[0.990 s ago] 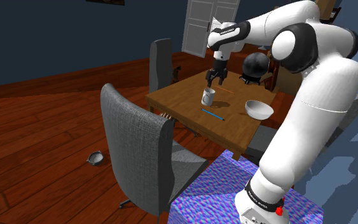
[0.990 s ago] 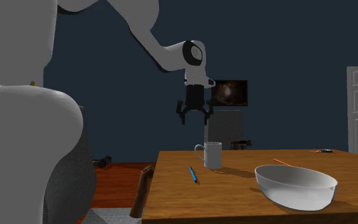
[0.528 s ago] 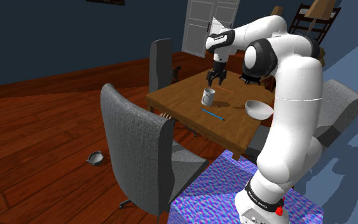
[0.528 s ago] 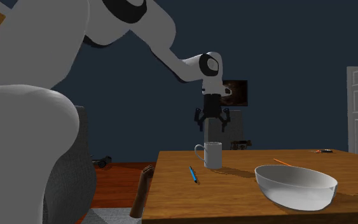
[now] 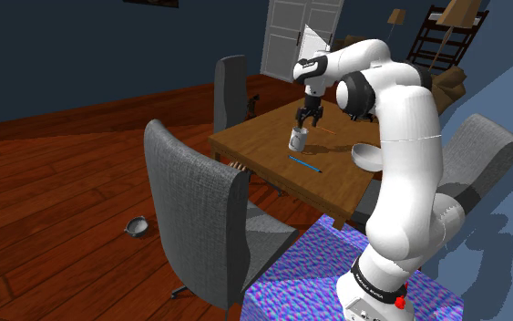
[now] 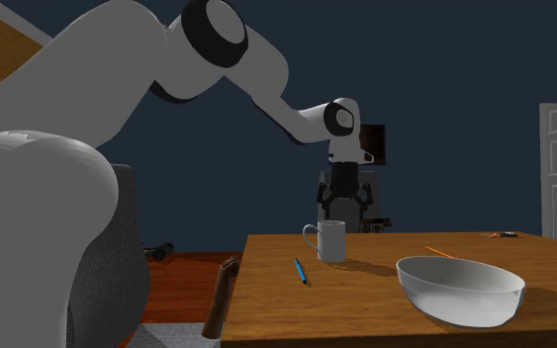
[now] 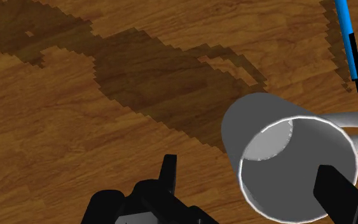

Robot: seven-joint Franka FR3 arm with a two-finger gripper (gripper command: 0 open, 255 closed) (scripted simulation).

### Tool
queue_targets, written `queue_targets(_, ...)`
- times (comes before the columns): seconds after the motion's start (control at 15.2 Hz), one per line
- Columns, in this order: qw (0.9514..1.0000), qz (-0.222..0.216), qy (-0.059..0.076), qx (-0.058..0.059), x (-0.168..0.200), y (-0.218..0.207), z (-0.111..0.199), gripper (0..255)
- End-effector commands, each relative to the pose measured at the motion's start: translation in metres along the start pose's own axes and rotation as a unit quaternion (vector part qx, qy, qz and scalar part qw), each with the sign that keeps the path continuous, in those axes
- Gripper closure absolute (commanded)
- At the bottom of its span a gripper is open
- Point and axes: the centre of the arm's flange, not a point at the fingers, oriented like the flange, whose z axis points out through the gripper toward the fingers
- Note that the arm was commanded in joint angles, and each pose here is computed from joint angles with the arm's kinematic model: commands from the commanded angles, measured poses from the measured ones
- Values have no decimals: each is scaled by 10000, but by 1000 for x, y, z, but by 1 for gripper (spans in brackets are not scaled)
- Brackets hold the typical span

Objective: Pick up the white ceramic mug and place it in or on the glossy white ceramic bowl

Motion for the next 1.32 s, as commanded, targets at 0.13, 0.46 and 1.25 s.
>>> queue_targets(0.13,10000,0,2,0,0,-1,19,0)
queue_targets(0.46,10000,0,2,0,0,-1,19,0)
queue_targets(1.25,10000,0,1,0,0,-1,19,255)
